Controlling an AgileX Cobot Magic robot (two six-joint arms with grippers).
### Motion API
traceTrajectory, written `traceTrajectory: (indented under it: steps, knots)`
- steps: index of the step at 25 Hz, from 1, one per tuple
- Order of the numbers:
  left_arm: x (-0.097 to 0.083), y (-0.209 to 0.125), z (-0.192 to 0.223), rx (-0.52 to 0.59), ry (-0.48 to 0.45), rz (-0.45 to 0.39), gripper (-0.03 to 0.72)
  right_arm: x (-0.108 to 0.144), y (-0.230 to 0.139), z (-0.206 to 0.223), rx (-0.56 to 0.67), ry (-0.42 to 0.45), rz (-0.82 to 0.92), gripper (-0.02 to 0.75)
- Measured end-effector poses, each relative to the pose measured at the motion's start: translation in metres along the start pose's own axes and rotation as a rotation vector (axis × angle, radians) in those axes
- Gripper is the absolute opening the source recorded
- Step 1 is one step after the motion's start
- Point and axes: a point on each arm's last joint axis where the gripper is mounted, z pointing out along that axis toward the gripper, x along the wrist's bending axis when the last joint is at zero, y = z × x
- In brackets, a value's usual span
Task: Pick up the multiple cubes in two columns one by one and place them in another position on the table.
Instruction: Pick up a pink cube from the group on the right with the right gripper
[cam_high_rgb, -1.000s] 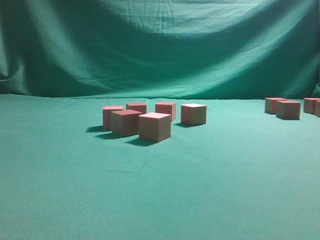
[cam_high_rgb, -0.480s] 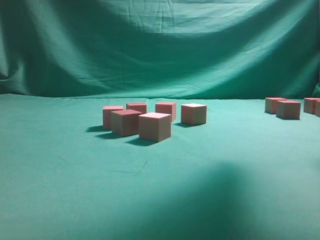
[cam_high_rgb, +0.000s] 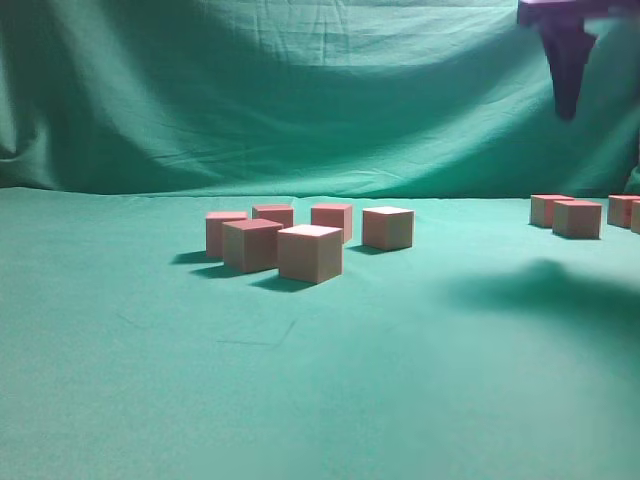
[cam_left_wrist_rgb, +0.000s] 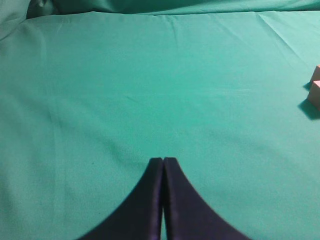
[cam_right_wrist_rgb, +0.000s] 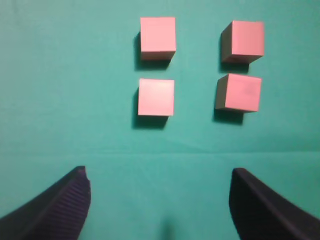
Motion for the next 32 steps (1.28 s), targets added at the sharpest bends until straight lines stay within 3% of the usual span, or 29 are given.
traceTrajectory:
  steps: [9,18,28,32]
  knots:
    - [0.000,0.000,0.000,0.000,0.000,0.000,0.000,-0.007,0.009,0.060,0.026,0.011,0.045,0.521]
    - [0.000,0.000,0.000,0.000,0.000,0.000,0.000,0.004,0.028,0.095,0.016,0.055,-0.008,0.521]
    - [0.000,0.000,0.000,0.000,0.000,0.000,0.000,0.005,0.025,0.105,0.063,0.049,-0.018,0.521]
    - [0.000,0.000,0.000,0.000,0.000,0.000,0.000,0.004,0.022,0.107,0.096,0.042,-0.019,0.271]
